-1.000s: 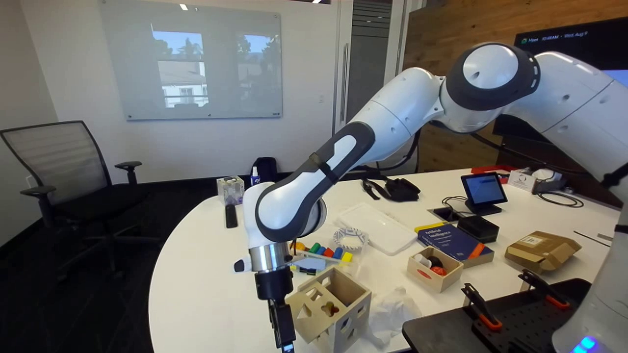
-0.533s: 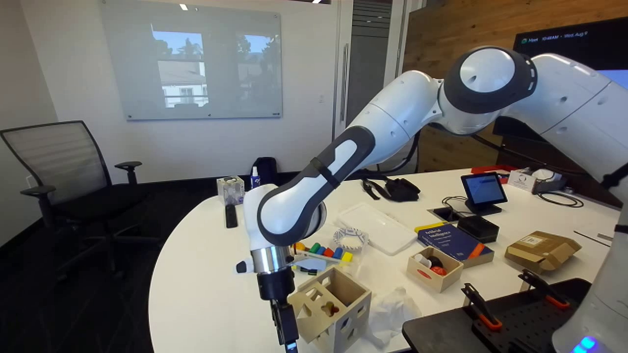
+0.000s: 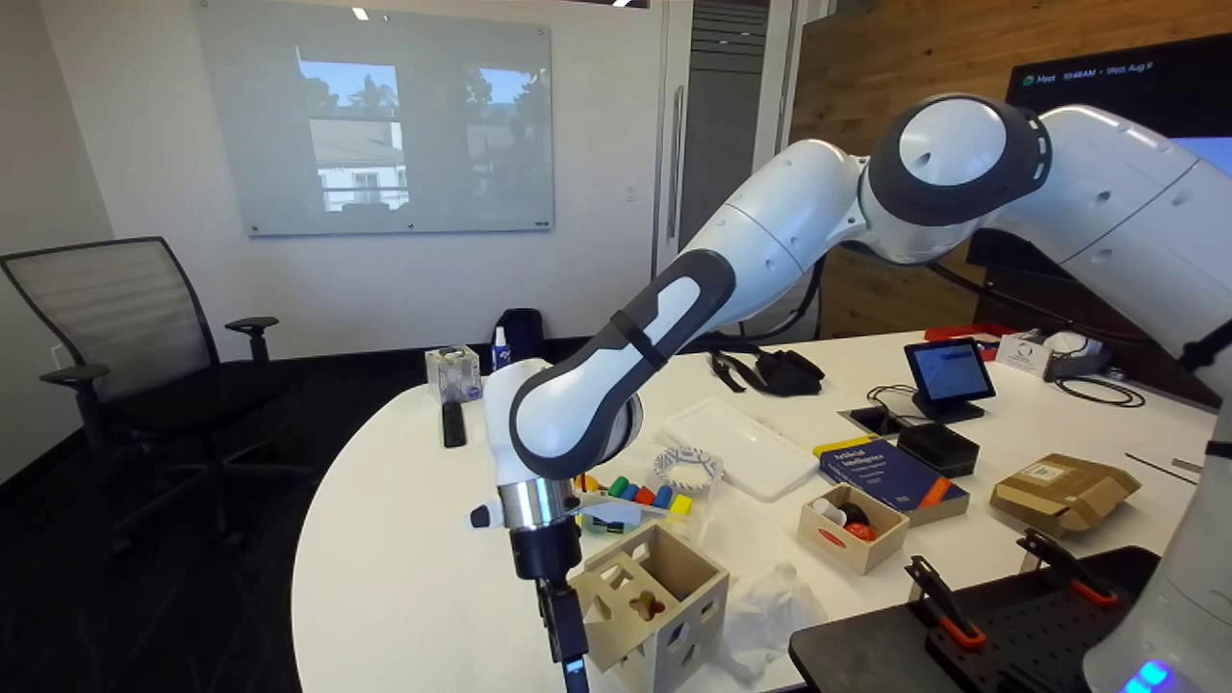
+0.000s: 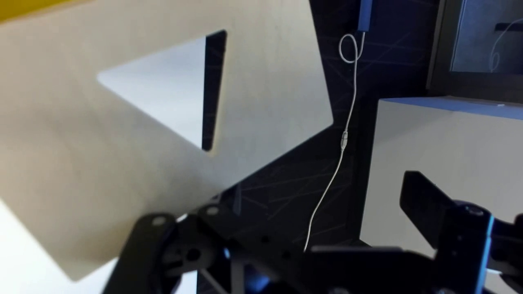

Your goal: Close the wooden box

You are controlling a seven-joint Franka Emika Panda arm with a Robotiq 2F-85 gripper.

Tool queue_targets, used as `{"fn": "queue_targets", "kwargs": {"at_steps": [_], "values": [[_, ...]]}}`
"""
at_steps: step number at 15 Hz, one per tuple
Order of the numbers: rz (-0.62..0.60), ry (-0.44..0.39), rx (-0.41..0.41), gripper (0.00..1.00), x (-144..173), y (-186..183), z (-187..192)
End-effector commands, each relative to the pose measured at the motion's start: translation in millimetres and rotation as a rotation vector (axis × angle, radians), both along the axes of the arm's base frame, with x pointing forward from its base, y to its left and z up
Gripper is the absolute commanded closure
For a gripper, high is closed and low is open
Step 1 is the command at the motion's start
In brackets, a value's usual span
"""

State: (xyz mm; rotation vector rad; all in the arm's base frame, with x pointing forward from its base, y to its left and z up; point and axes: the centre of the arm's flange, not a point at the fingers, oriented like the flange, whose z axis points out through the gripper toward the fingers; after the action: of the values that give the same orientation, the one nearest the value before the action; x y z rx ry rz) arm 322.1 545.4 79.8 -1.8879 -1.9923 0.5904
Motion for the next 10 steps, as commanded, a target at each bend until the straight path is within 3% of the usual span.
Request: {"fn": "queue_targets", "kwargs": {"at_steps": [1,10], "values": [[-0.030,-0.040,-0.014,0.00,7.1,-0.1,6.9],[-0.116,-0.052,-0.075,0.00,25.7,-13.7,7.0]]}}
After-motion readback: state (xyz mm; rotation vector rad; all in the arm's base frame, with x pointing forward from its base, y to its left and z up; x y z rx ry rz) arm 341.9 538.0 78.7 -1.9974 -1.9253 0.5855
